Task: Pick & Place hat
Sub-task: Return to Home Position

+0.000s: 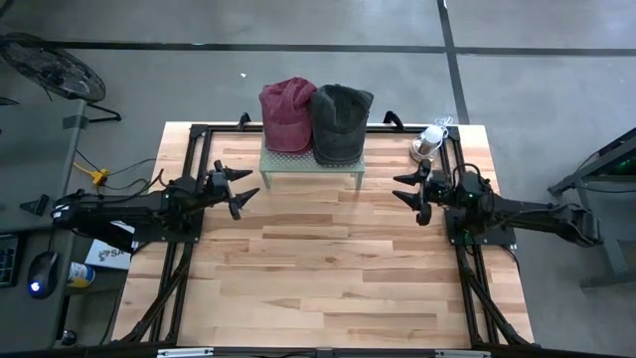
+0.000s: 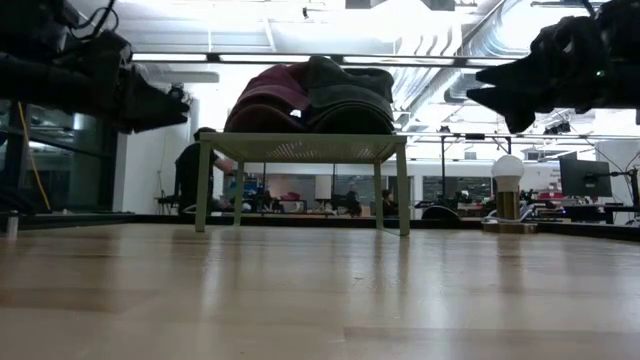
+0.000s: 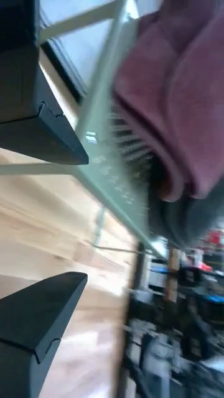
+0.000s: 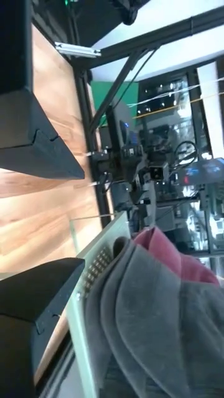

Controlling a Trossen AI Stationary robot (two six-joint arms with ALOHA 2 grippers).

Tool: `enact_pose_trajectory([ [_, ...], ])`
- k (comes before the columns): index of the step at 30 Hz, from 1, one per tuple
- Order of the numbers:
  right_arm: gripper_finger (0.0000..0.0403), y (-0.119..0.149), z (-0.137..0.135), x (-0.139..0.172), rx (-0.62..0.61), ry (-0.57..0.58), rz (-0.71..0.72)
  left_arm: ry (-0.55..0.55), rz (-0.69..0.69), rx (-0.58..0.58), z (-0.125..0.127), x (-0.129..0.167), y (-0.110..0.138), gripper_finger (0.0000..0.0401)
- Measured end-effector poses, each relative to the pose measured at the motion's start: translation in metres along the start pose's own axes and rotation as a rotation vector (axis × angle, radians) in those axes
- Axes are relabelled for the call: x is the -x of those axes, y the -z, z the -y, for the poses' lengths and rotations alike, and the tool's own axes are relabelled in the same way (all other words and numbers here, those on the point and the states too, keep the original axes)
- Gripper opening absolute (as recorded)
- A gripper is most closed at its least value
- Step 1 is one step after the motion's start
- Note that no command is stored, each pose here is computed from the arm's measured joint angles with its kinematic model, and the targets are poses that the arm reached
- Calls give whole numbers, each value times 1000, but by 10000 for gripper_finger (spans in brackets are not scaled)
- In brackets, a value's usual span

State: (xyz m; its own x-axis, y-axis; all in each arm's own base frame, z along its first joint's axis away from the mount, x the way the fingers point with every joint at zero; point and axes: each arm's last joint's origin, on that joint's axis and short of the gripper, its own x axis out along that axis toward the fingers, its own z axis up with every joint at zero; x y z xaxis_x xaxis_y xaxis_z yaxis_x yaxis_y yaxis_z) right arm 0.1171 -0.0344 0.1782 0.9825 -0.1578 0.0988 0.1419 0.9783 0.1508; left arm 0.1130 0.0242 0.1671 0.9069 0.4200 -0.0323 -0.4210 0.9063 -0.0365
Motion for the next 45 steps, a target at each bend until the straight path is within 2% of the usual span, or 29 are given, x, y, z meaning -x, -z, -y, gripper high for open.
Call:
enact_pose_trajectory([
  [3, 211, -1, -3, 2, 13, -1, 13, 34, 48, 6, 1, 1, -5, 291],
  [8, 211, 3, -7, 2, 36, 25, -18, 54, 52, 21, 2, 1, -5, 291],
  [16, 211, 10, -20, 2, 84, -84, -79, 36, 21, 29, 1, 0, -2, 291],
  [23, 209, 10, -24, 2, 15, -119, -82, 30, -36, 1, 1, 0, 4, 291],
  [32, 213, 10, -24, 2, 22, -119, -82, 27, -102, -18, 0, 1, 11, 291],
  [45, 212, 10, -24, 2, 22, -119, -83, 26, -125, -24, 0, 1, 13, 291],
])
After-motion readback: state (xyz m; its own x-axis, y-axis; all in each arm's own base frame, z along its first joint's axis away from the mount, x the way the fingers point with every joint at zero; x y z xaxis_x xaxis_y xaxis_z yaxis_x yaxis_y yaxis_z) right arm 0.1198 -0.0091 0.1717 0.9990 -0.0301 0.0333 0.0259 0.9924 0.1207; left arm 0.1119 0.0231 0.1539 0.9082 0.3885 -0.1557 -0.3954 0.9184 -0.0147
